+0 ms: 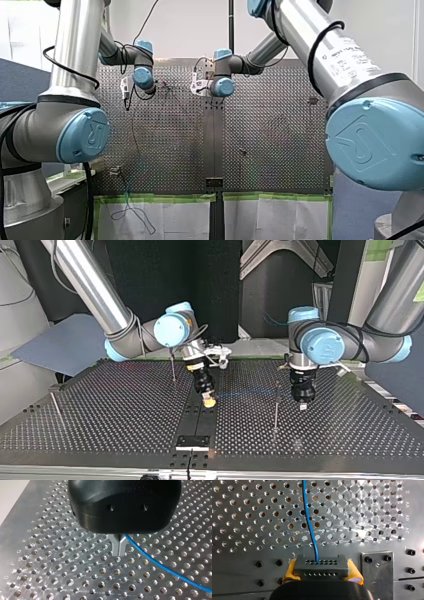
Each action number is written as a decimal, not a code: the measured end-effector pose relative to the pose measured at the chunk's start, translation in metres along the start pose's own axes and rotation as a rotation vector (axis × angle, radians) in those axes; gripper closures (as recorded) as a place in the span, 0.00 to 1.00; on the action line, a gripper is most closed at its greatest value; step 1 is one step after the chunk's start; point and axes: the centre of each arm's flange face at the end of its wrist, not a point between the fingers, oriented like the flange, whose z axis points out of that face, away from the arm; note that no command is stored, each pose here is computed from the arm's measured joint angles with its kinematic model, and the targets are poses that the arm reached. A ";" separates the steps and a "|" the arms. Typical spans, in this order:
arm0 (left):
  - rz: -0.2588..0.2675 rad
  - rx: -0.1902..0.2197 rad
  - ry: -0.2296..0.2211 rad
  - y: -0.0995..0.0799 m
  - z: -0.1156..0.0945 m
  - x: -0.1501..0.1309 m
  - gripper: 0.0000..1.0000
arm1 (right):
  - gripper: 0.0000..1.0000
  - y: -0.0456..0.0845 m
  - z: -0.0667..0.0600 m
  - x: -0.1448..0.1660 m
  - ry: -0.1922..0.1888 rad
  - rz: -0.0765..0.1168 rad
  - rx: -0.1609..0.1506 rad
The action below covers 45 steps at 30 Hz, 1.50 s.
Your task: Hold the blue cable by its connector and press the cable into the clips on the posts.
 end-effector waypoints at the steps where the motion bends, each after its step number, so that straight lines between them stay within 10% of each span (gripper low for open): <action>1: 0.000 0.001 0.001 0.001 0.001 0.001 1.00 | 1.00 0.001 0.001 0.001 0.002 0.000 -0.001; 16: 0.006 0.004 0.020 0.007 0.009 0.010 1.00 | 1.00 0.028 0.010 0.005 0.013 0.011 -0.014; 36: 0.043 -0.033 0.071 0.005 -0.001 0.014 0.99 | 1.00 0.028 0.010 0.002 0.003 0.011 0.006; 45: 0.031 0.026 0.076 0.001 -0.001 0.014 0.15 | 1.00 0.027 0.010 0.000 -0.003 0.011 0.007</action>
